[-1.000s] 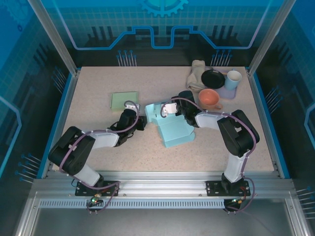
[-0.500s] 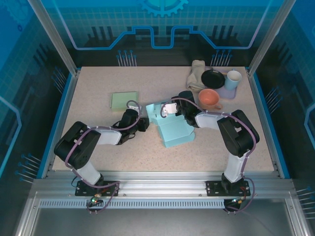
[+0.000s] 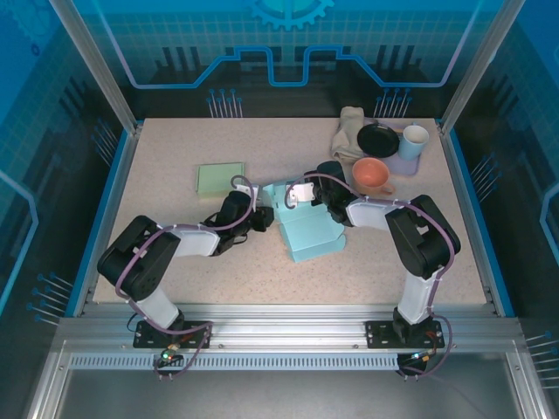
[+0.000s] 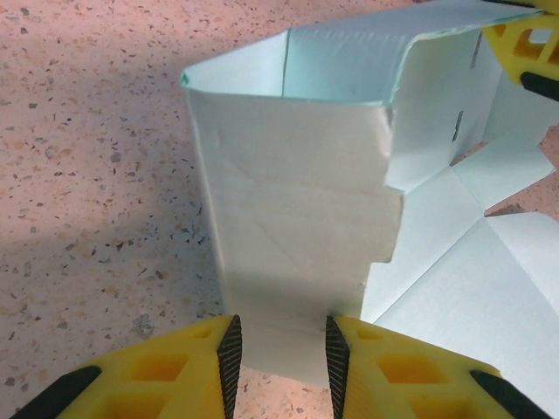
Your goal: Fold the paper box
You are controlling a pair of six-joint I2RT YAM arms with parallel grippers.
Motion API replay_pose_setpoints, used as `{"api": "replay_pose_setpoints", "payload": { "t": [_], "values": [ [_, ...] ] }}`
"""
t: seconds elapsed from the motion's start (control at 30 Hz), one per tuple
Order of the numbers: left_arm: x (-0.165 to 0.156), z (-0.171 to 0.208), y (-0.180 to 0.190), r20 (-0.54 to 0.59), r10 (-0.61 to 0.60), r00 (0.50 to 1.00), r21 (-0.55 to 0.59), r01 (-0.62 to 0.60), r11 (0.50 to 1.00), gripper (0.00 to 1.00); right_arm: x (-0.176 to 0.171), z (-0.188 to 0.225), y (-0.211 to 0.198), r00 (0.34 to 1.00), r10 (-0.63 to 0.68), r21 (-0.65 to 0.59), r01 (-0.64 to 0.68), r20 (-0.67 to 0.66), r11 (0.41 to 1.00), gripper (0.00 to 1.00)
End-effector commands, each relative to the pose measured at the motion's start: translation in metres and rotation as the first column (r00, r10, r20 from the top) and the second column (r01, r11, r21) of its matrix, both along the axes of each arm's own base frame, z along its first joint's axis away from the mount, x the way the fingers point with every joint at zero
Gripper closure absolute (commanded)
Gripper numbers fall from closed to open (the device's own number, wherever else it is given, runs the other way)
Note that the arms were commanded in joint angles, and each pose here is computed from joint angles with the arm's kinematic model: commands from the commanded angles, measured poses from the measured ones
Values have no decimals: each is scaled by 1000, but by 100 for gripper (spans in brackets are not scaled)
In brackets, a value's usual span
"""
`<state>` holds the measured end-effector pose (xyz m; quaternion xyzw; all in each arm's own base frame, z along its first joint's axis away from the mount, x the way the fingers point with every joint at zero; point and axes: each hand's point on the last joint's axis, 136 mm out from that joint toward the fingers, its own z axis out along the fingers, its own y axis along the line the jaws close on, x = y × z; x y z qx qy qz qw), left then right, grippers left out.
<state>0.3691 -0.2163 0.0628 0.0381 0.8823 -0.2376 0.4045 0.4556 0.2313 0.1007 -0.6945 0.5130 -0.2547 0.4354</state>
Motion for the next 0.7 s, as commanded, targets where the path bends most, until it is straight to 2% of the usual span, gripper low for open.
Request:
{"api": "replay_pose_setpoints", "payload": {
  "t": [0.0, 0.27, 0.5, 0.6, 0.67],
  "values": [
    [2, 14, -11, 24, -28, 999, -26, 29, 999, 66, -4, -15, 0, 999, -6, 2, 6, -52, 1000, 100],
    [4, 19, -13, 34, -34, 999, -26, 35, 999, 66, -1, -15, 0, 999, -15, 4, 15, -43, 1000, 100],
    [7, 24, -18, 67, -57, 996, -14, 58, 998, 67, 15, -12, -6, 996, -88, 13, 87, 8, 996, 100],
    [8, 27, -18, 78, -63, 995, -9, 64, 998, 67, 15, -8, -7, 995, -86, 42, 84, 57, 996, 100],
    [8, 29, -14, 92, -50, 994, 7, 50, 999, 67, 18, 5, -9, 982, -97, 76, 85, 160, 993, 100]
  ]
}}
